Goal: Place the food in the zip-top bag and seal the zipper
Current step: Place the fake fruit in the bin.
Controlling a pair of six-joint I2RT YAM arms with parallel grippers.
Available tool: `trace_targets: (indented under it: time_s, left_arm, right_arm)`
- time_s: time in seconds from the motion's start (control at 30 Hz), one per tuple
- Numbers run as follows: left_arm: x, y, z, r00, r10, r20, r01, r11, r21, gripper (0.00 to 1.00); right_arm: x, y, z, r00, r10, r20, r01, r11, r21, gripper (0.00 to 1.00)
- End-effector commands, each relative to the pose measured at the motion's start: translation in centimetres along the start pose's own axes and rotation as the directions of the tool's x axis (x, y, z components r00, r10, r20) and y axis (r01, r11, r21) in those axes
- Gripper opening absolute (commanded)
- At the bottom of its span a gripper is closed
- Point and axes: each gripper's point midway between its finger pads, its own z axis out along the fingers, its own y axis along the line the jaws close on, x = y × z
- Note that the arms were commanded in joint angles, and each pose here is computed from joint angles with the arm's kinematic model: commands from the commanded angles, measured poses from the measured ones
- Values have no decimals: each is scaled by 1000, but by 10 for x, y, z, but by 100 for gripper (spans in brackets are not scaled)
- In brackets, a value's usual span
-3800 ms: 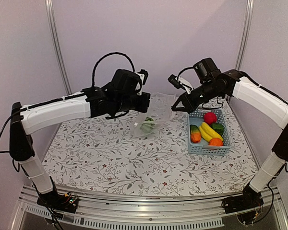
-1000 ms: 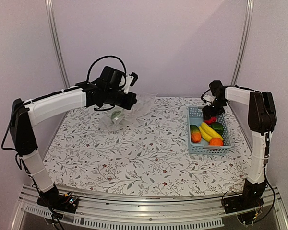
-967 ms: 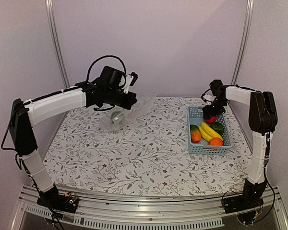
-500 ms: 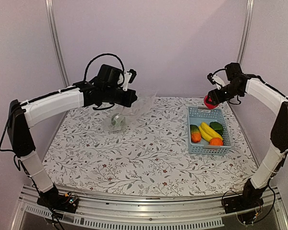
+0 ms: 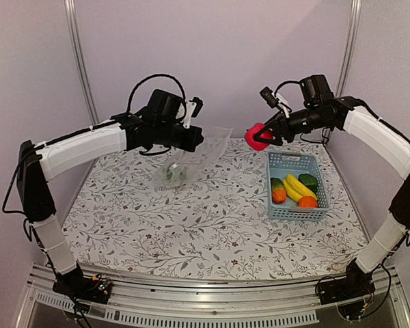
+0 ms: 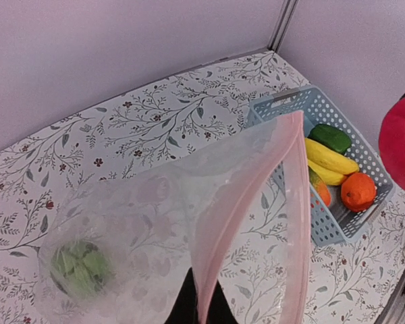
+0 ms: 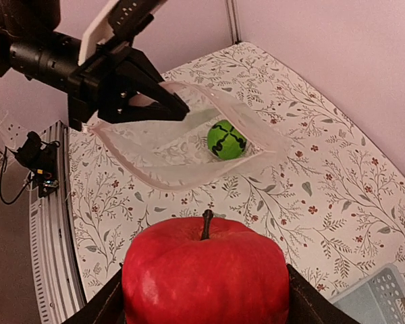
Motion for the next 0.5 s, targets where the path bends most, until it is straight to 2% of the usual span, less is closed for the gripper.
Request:
trace_targets:
  time_s: [0.0, 0.2, 0.47]
  left_arm:
    - [-20, -21, -1, 997, -47, 56, 43, 997, 70, 1]
    - [-28, -42, -4, 995, -80, 65, 70, 987, 141, 0]
    - [-33, -64, -8, 992, -98, 77, 81, 977, 198, 0]
  right_arm:
    - [-54, 51, -22, 984, -92, 152, 116, 981, -157, 42]
    - [-80, 70, -12, 966, -117, 230, 165, 966, -200, 42]
    - [-88, 70, 16, 973, -65, 220, 124, 956, -266, 42]
